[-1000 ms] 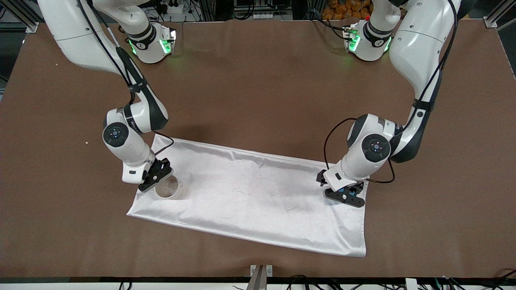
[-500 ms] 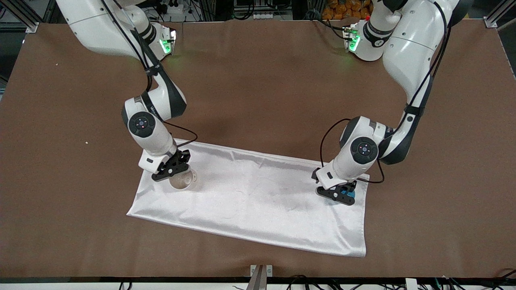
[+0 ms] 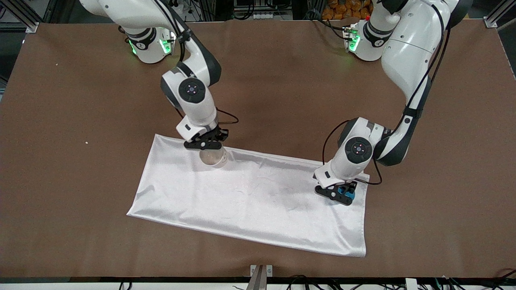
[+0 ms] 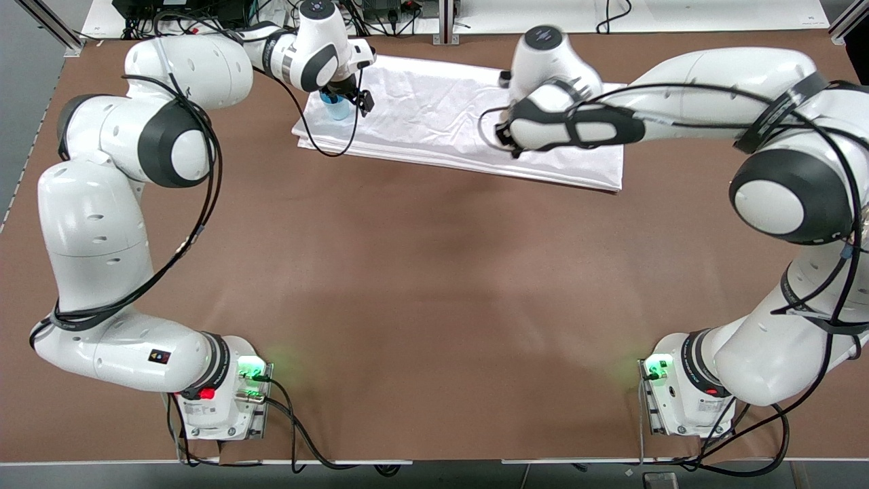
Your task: Place blue cup into white mug on table
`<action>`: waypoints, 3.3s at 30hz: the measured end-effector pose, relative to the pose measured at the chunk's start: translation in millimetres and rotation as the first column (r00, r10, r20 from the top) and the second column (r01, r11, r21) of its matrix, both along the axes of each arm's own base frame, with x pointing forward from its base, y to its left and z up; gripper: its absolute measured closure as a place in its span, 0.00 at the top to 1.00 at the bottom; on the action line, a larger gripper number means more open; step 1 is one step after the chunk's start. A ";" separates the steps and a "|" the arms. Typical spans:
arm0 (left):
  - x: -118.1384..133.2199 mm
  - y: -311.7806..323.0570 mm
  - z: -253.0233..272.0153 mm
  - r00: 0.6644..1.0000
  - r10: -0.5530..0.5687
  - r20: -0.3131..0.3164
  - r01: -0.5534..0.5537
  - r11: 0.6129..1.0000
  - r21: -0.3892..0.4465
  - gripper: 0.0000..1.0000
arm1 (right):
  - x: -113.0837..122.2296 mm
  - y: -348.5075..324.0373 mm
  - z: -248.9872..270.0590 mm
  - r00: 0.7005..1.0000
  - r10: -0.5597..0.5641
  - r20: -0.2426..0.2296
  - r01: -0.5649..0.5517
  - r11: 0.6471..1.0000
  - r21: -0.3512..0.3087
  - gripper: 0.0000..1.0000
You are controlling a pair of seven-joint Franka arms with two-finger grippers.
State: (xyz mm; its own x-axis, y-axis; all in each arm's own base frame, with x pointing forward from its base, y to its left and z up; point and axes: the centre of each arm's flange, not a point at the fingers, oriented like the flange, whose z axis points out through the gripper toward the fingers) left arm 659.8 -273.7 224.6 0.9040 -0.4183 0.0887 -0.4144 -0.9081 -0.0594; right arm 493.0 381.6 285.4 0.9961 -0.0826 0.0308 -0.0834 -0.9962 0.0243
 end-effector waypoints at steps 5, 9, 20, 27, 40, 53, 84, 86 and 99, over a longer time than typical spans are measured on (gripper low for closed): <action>0.2 -0.1 -4.1 1.000 -0.010 0.009 0.010 1.000 0.005 1.00 | -40.6 44.4 -3.3 0.999 -0.038 -0.004 0.038 0.999 0.000 0.10; 0.7 0.8 -6.5 1.000 -0.014 0.011 0.013 1.000 0.004 1.00 | -68.9 71.7 -4.4 0.999 -0.040 -0.005 0.040 0.999 0.000 0.10; 3.9 7.9 -7.0 0.997 -0.079 0.012 0.079 0.997 0.012 0.48 | -126.4 113.8 -11.3 1.000 -0.016 -0.014 0.016 1.000 -0.015 0.10; 4.1 8.1 -6.8 0.997 -0.081 0.013 0.081 0.997 0.012 0.11 | -147.8 122.1 -23.3 0.999 -0.019 -0.026 0.018 0.999 -0.034 0.10; 5.4 8.9 -4.7 0.996 -0.089 0.020 0.089 0.996 0.017 0.04 | -166.3 135.3 -62.8 0.998 -0.063 0.003 0.063 0.997 -0.051 0.10; 6.8 9.8 0.8 0.996 -0.088 0.024 0.087 0.996 0.018 0.04 | -166.8 142.5 -61.9 0.995 -0.099 0.012 0.099 0.994 -0.040 0.43; -19.6 -10.1 143.0 1.000 0.003 0.006 -0.003 0.998 0.060 0.04 | -101.3 127.9 32.9 0.999 -0.042 0.007 0.042 0.991 -0.126 1.00; -27.3 -22.0 149.6 1.000 0.020 0.002 -0.020 0.998 0.052 0.04 | -81.7 111.1 35.2 1.000 -0.018 -0.008 0.017 0.990 -0.140 1.00; -76.1 -98.4 164.8 0.986 0.161 -0.033 -0.161 0.987 -0.010 0.04 | 72.9 -90.3 37.0 0.992 0.024 -0.123 -0.044 0.986 -0.164 1.00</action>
